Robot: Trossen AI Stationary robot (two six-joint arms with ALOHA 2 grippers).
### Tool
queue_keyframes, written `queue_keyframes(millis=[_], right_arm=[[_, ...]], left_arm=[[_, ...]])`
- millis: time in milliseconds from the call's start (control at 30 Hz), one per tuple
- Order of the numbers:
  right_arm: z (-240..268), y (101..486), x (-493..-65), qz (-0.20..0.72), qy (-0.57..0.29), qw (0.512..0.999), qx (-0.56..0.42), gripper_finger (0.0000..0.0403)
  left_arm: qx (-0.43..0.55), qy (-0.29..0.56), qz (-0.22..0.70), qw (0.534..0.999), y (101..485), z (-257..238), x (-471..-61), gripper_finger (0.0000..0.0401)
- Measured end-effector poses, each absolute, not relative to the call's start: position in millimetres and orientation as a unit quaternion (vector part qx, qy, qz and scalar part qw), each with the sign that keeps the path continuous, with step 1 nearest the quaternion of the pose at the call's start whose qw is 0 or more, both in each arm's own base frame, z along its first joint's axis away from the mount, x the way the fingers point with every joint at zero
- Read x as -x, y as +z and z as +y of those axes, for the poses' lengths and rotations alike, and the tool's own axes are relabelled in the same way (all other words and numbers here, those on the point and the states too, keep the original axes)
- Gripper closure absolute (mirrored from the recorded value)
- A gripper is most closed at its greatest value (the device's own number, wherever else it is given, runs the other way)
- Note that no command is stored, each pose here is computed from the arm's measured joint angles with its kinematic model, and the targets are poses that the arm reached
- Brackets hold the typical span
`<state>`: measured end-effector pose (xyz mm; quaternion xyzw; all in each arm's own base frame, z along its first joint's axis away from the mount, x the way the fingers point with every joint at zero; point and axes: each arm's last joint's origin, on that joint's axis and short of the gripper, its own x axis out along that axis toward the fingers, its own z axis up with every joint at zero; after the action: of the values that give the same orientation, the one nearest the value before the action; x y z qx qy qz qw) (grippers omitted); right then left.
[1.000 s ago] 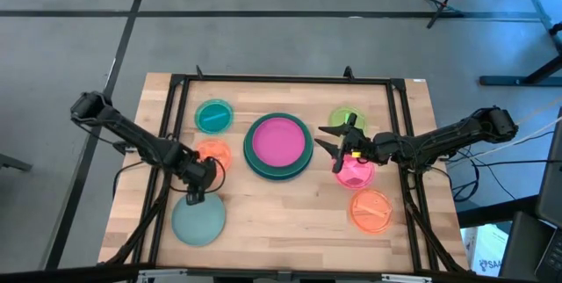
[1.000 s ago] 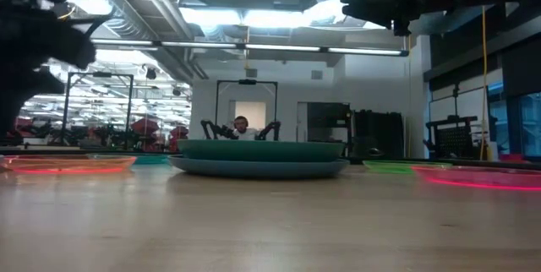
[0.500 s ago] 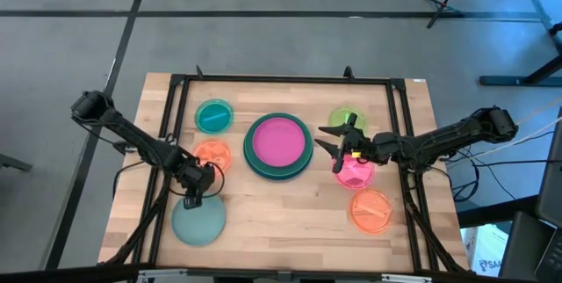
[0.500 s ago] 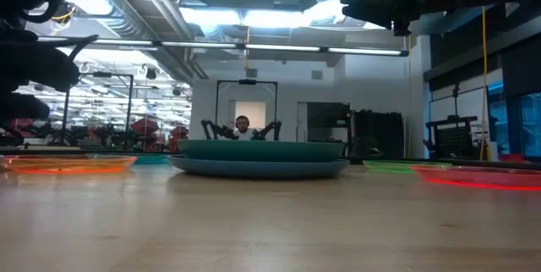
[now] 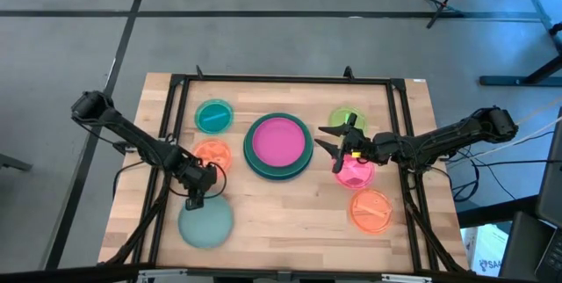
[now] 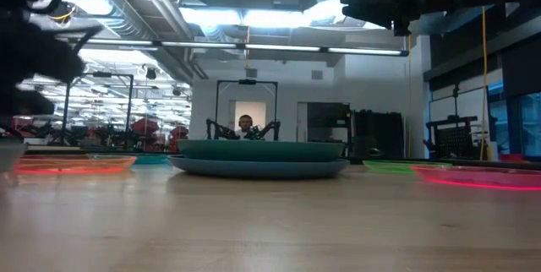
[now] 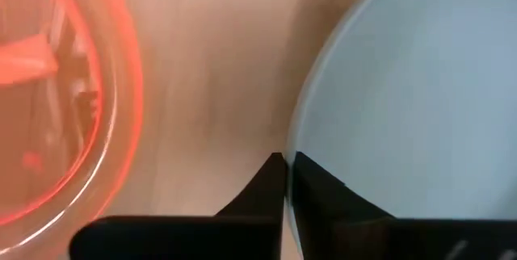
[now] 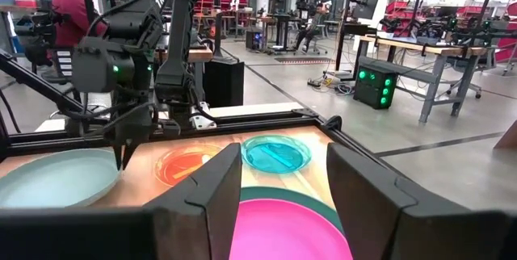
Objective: Stack plastic plates
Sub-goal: Stack the gray plate on top of the pink plate
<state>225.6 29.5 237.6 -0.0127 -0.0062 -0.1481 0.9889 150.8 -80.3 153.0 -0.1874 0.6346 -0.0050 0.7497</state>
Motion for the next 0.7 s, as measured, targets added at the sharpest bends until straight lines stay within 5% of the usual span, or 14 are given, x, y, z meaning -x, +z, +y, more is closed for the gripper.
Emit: queue_keyframes(millis=[300,700], right_arm=[[29,239,-226,-0.013,-0.148,0.989,0.01,0.0226],[29,239,-226,-0.015,-0.148,0.989,0.009,0.0226]], left_arm=[[0.168,-0.003,0.536,0.827,206,-75,-188,0.0386],[0.04,0.171,0.319,0.931,262,-29,-231,0.0386]])
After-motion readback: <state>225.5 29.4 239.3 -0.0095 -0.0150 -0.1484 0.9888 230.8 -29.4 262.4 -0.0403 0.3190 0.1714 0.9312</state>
